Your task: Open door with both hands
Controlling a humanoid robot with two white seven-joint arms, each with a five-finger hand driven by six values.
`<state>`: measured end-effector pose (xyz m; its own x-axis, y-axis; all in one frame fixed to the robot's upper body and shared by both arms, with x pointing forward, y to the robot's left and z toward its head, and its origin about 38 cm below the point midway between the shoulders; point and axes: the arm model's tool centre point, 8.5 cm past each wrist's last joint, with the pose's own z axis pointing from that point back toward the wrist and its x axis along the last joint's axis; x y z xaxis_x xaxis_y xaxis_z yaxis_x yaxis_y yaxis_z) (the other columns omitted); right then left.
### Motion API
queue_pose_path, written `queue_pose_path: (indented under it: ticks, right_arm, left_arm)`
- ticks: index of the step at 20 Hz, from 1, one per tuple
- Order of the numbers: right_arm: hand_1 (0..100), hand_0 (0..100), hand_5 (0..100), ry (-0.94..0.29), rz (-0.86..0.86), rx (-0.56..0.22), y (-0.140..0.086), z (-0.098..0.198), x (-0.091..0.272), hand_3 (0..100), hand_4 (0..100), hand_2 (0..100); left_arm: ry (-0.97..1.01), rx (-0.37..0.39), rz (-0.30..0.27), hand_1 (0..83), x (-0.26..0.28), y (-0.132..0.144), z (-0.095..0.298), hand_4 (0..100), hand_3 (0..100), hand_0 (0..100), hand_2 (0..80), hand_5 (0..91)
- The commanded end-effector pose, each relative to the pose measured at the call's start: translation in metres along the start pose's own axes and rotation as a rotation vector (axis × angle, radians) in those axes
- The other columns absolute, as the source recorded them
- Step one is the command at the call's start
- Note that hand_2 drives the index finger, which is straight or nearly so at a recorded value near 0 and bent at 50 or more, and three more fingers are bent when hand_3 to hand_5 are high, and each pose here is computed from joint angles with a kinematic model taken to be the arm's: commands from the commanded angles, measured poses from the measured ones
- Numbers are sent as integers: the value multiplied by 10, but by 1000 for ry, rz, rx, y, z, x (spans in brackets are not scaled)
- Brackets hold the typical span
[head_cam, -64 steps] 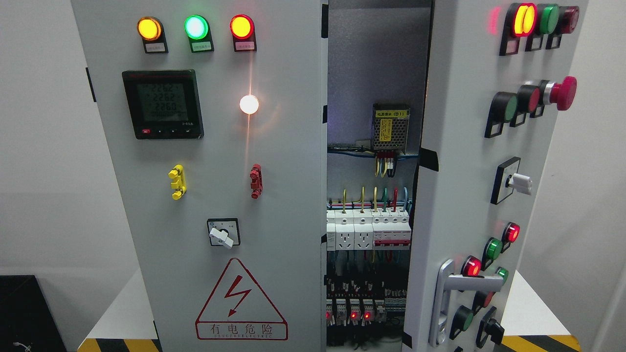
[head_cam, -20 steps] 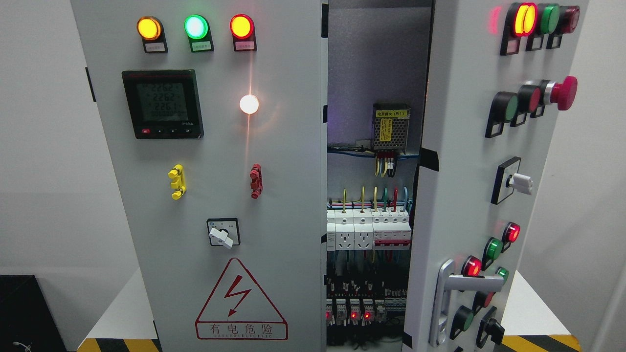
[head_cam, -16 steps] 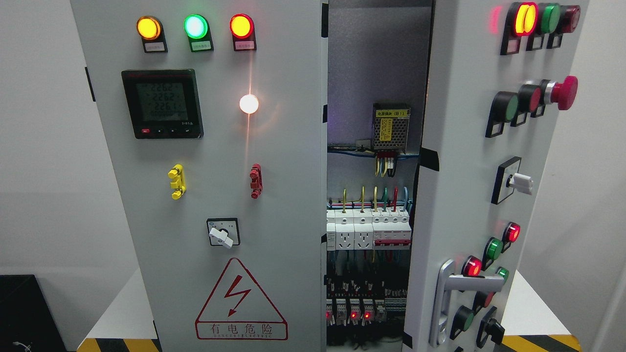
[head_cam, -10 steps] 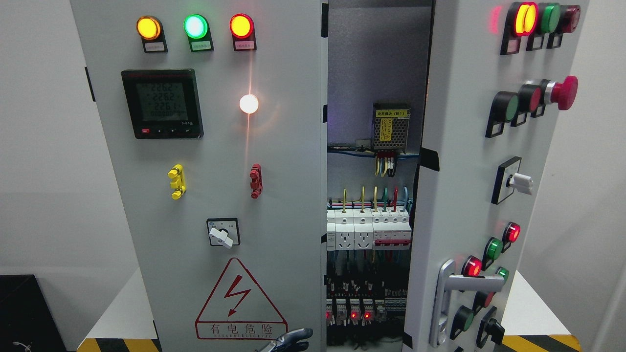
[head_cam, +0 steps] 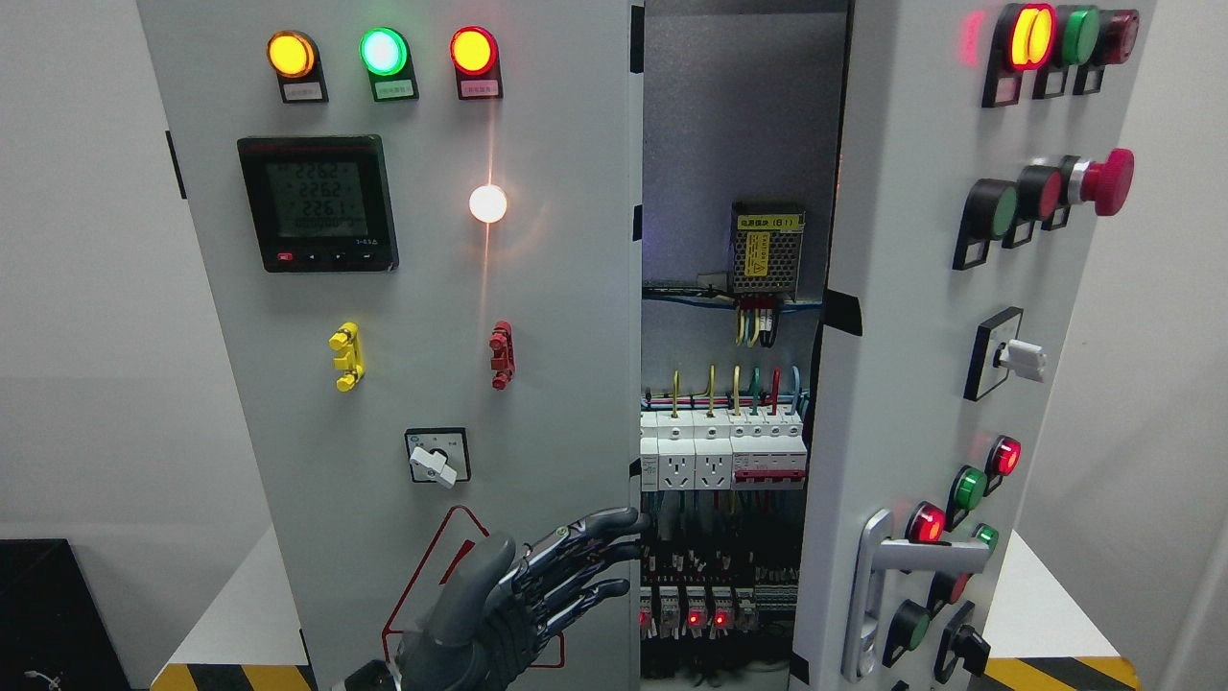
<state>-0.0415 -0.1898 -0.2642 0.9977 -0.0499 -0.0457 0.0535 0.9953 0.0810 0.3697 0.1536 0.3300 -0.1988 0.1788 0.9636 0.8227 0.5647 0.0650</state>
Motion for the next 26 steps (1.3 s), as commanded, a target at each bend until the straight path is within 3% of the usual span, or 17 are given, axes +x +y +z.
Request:
queue_pose_path:
  ticks: [1,10,20,26]
  right_arm:
    - [0,191,0,2,9,0,0,0,0,0,0,0]
    - [0,191,0,2,9,0,0,0,0,0,0,0]
    - [0,191,0,2,9,0,0,0,0,0,0,0]
    - [0,191,0,0,9,0,0,0,0,0,0,0]
  left_arm:
    - [11,-54,64,0,38,5,-20,0,0,0,0,0]
    - [26,-141,197,0,76,-2,-60,0,0,0,0,0]
    - [-7,-259,221,0,100,-33,-90,0,0,0,0,0]
    - [-32,-283,249,0,110,-38,-109,0,0,0,0,0]
